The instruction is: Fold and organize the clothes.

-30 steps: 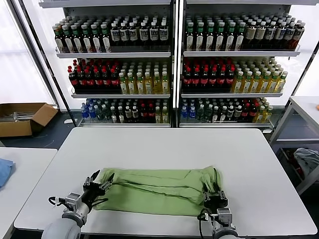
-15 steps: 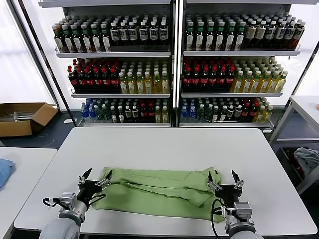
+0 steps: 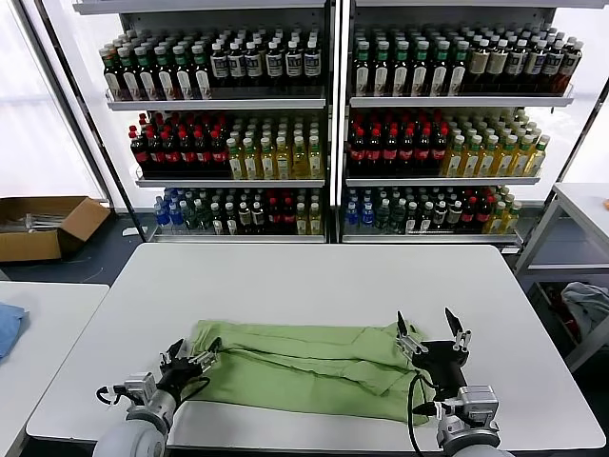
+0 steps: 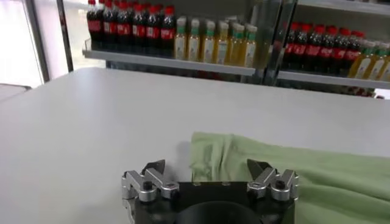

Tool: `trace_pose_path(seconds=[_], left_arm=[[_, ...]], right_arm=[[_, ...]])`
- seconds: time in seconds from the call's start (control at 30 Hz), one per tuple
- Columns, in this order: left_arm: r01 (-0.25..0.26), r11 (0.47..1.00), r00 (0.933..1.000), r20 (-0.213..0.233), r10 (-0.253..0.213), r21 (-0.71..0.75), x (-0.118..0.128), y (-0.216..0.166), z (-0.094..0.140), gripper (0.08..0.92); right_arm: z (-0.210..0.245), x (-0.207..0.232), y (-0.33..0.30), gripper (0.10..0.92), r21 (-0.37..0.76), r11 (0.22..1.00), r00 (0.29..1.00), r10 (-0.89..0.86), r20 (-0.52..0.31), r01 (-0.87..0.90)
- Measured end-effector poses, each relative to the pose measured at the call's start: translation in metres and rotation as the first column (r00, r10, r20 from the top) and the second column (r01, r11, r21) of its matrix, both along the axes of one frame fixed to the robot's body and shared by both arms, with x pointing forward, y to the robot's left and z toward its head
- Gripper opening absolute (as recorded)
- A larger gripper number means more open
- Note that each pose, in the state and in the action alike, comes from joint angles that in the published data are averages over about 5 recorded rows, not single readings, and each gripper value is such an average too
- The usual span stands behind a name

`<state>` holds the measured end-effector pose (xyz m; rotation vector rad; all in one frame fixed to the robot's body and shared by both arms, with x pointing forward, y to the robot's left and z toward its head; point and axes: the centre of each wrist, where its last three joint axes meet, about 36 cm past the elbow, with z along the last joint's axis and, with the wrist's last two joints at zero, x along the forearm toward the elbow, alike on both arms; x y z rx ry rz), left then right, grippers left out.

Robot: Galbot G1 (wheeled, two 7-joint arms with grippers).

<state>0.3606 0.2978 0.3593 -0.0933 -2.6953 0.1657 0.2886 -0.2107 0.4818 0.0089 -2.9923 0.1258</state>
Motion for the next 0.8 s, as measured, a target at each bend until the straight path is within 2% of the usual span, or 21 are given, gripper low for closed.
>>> trace_pose_path(seconds=[0.17,0.57,0.8], left_arm=[[0.002,1.0,0.9998,-0.018,-0.002,-0.015,-0.002,0.0,-0.006,0.79],[0.014,1.0,0.9998,-0.012,-0.014,-0.022,-0.005,-0.006,-0.01,0.454],[0.02,1.0,0.9998,-0.005,-0.02,0.014,-0.011,-0.001,-0.005,0.246]], right_arm=[[0.002,-0.001,0.002,0.823,0.001,1.0,1.0,0.007,0.006,-0.007],[0.004,0.003,-0.003,0.823,-0.009,1.0,1.0,0.007,0.012,-0.007],[0.005,0.004,-0.002,0.823,-0.018,1.0,1.0,0.013,0.015,-0.012]])
